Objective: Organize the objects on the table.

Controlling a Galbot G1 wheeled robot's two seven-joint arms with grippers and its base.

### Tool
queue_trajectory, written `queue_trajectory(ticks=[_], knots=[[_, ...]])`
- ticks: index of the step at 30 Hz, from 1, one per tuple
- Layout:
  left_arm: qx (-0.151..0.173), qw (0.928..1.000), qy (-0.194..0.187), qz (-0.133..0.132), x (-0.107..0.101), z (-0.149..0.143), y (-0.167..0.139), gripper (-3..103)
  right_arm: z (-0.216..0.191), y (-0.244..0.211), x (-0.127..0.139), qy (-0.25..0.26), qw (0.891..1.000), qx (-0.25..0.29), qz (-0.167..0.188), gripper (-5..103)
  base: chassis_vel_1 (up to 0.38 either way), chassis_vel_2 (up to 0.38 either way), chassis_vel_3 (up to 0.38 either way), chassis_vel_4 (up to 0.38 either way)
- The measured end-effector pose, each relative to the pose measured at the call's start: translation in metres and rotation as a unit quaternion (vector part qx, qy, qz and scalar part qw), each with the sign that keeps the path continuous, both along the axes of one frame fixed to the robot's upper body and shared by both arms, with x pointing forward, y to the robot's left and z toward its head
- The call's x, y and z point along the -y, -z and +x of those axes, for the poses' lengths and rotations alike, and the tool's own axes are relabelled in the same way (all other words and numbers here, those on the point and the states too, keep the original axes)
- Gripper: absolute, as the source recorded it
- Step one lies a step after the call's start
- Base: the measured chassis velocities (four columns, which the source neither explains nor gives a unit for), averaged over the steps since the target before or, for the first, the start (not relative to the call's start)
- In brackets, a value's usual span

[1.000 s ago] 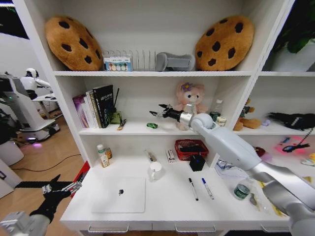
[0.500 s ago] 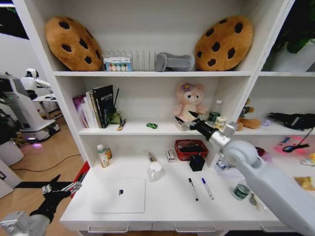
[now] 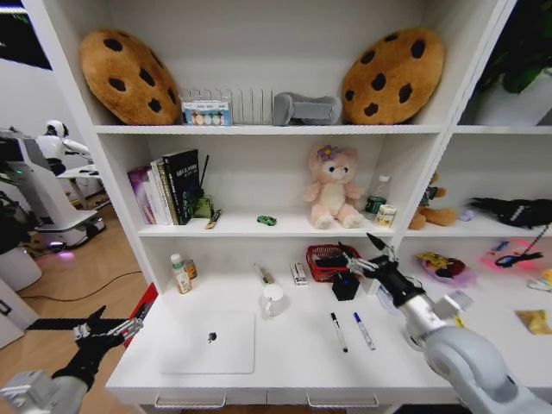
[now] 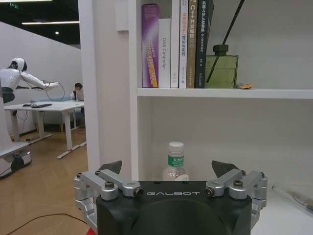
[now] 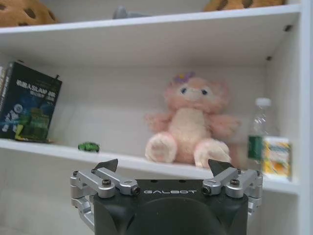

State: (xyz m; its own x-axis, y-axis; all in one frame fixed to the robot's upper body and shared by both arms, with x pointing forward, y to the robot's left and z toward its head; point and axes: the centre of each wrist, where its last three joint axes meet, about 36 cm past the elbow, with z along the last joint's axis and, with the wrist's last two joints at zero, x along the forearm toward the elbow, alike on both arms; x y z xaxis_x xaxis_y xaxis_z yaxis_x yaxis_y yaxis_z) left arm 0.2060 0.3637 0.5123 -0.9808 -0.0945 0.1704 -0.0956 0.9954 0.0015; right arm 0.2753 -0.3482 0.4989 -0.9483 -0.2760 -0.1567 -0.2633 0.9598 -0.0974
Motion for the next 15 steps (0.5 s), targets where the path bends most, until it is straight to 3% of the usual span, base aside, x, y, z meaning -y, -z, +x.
queue_trajectory(ticks=[5, 8, 15], knots=[[0.0, 1.0, 0.0, 0.0, 0.0, 0.0, 0.0, 100, -0.055, 0.05, -0.013, 0.093, 0.994, -0.037, 0.039, 100, 0.0, 0.0, 0.0, 0.0], [0.0, 1.0, 0.0, 0.0, 0.0, 0.0, 0.0, 100, -0.068, 0.065, -0.02, 0.112, 0.991, -0.055, 0.058, 100, 0.0, 0.0, 0.0, 0.0], [0.0, 1.0, 0.0, 0.0, 0.0, 0.0, 0.0, 100, -0.077, 0.098, -0.021, 0.108, 0.99, -0.068, 0.06, 100, 0.0, 0.0, 0.0, 0.0]])
